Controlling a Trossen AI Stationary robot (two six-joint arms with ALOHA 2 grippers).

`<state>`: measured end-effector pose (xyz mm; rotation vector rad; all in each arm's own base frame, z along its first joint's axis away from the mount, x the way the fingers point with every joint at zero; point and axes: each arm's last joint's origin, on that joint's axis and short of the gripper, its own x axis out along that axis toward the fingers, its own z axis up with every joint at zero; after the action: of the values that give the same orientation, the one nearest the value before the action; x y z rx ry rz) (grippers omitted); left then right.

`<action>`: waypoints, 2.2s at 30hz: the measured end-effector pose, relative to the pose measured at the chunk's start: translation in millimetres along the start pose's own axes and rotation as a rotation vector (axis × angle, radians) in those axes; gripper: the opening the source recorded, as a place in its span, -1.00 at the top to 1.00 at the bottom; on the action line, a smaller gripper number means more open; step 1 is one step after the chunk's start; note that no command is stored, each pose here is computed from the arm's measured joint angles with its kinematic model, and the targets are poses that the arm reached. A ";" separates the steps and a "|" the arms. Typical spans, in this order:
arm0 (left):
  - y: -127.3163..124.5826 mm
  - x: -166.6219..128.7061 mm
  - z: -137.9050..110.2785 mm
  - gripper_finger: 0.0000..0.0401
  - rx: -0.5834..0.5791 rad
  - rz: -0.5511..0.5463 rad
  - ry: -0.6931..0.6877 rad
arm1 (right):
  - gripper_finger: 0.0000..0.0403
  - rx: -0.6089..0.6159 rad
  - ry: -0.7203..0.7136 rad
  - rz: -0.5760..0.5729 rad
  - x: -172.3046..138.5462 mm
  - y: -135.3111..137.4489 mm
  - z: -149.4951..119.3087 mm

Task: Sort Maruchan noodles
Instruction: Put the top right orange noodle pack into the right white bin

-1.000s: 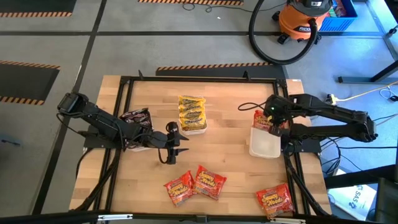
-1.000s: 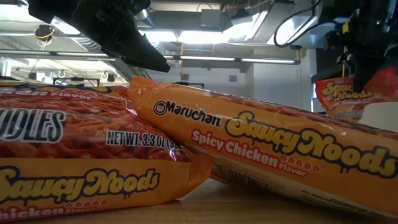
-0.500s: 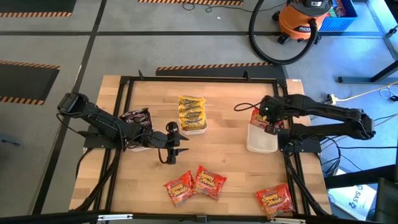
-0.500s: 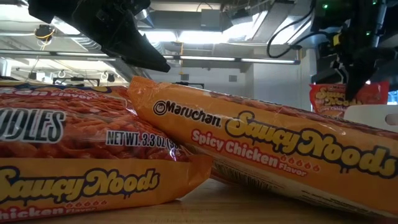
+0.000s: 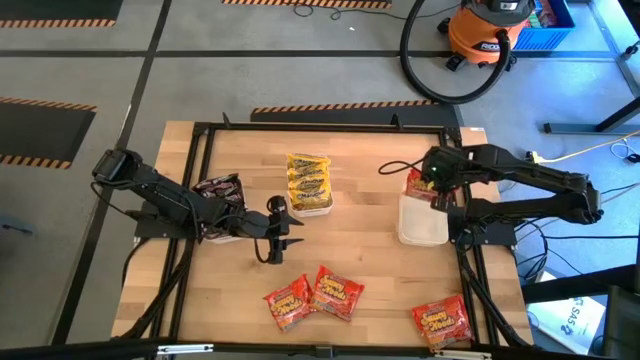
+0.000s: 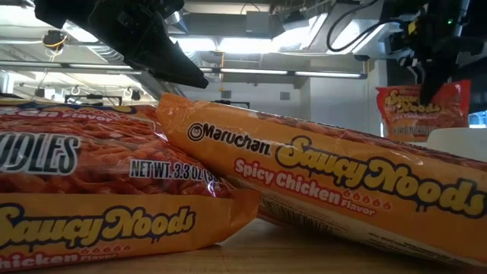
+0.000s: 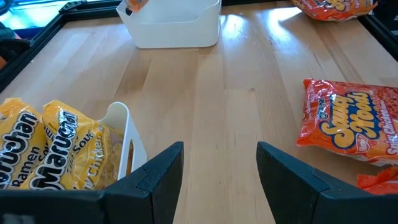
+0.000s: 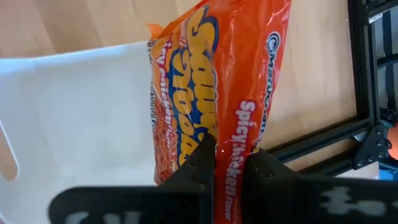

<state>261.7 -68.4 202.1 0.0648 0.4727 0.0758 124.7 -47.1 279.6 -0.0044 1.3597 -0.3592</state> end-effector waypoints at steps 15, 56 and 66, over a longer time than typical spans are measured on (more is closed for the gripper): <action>0.0 0.0 0.0 0.03 0.000 0.000 0.000 | 0.90 -0.074 -0.018 0.024 -0.1 0.6 1.4; 0.3 0.1 2.2 0.02 0.011 0.000 -0.021 | 0.99 -0.031 0.258 -0.001 35.0 3.9 18.7; 0.3 0.1 2.2 0.02 0.011 0.000 -0.021 | 1.00 -0.040 0.290 -0.049 27.4 1.1 17.3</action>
<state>262.8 -68.2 204.0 0.0760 0.4519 0.0726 146.0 -56.5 257.0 -0.0200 1.6561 -0.3841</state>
